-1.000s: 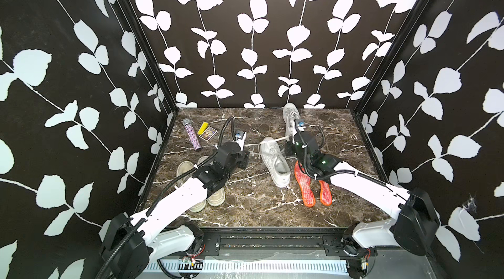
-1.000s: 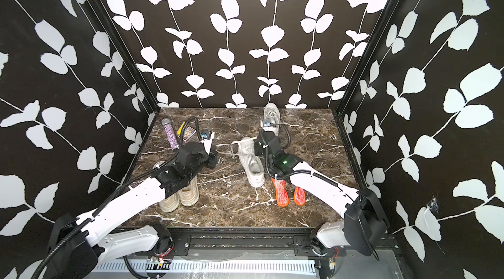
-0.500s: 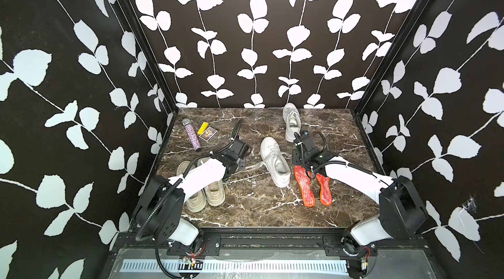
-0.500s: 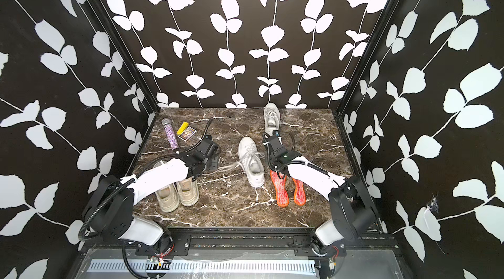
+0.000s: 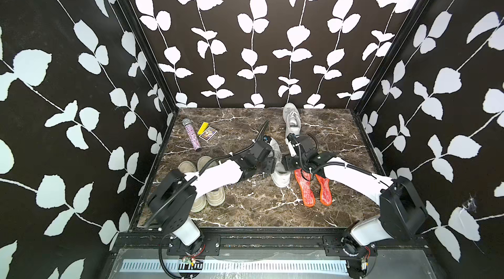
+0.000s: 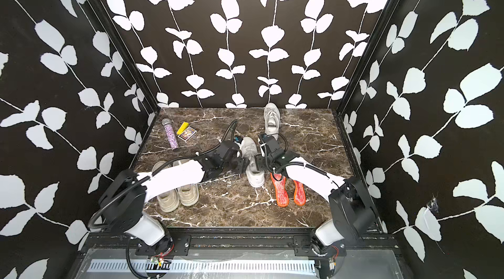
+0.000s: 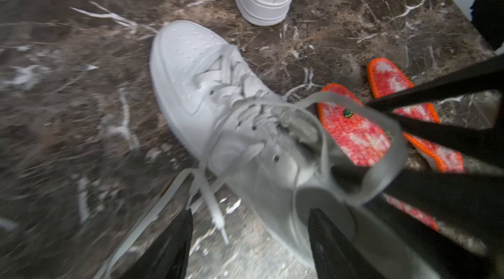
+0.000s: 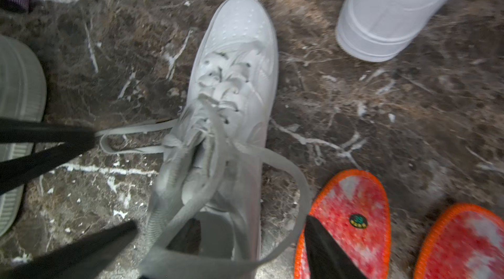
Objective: Remove the insole from the shoe
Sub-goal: Untie the shoelace on the shoe.
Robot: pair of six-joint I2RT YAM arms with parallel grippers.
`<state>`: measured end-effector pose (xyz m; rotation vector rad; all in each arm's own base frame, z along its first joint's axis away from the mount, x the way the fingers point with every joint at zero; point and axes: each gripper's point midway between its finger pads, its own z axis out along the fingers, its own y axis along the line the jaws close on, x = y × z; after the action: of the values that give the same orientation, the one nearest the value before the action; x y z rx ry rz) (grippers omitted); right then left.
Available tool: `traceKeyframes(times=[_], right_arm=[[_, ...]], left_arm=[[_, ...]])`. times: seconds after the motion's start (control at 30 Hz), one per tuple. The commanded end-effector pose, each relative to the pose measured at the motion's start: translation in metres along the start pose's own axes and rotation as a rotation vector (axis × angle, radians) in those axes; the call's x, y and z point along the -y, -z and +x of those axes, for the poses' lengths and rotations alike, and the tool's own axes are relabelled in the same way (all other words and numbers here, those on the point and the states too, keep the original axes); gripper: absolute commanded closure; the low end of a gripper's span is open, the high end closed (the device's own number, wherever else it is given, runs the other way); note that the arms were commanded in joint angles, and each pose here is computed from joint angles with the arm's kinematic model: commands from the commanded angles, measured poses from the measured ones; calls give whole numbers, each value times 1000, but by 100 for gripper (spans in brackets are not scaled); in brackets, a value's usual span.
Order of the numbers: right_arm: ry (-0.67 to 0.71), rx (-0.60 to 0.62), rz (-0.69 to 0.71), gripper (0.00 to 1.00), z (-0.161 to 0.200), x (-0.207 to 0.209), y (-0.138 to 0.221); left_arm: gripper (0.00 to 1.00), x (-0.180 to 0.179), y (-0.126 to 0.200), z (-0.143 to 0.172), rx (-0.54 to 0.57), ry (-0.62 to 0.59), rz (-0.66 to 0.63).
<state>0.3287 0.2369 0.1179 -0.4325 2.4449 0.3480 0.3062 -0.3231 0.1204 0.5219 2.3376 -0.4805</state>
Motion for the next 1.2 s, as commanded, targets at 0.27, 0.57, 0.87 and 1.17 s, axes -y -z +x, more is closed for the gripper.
traceKeyframes(times=[0.27,0.57,0.87,1.17], right_arm=[[-27,22,-5,76,-20,-10,-26],[-88,19,232,100,-5,37,-18],[-316,-15,329,100,25,92,-16],[-137,65,75,100,-16,18,-20]], left_arm=[[46,-5,-19,-14,5,4,-67],[99,-54,1,1,7,15,-265],[100,-138,59,47,90,260,-382],[100,-106,56,51,89,275,-207]])
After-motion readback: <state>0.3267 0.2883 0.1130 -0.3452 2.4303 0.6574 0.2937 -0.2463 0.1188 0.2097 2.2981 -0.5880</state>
